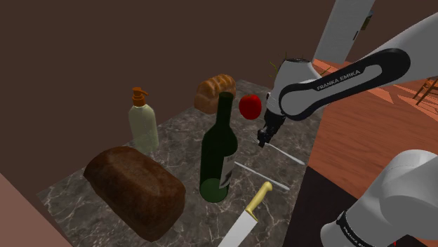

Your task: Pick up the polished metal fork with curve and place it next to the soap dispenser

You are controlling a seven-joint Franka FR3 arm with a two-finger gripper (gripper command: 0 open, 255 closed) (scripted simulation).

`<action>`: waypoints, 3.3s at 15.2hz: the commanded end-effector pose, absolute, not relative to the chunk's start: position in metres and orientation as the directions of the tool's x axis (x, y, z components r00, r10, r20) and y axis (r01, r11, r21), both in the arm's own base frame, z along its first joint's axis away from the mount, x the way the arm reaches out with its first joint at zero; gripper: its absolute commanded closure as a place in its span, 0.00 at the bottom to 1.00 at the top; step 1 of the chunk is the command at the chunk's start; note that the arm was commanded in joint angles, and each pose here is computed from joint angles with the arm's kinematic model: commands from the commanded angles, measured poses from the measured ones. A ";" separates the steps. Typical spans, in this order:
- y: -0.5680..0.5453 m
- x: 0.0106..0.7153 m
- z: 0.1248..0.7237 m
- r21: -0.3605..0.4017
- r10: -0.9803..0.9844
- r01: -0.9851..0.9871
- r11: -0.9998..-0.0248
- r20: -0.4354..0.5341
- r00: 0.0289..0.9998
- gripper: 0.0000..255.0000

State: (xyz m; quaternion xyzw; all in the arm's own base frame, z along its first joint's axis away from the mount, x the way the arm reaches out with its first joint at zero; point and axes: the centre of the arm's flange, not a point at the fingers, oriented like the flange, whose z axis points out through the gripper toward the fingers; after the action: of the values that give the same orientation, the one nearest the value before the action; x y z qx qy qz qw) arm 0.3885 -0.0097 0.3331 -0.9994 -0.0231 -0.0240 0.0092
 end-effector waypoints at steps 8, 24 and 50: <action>-0.008 0.387 0.368 -0.018 0.047 0.048 -0.999 0.043 0.998 1.00; -0.008 0.387 0.452 -0.018 0.047 0.048 -0.999 0.043 0.998 1.00; -0.008 0.387 0.589 -0.018 0.047 0.048 -0.999 0.043 0.998 1.00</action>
State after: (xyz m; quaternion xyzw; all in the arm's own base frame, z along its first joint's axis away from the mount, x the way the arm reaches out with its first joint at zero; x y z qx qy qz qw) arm 0.3866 -0.0085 0.5835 -0.9994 -0.0239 -0.0214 0.0095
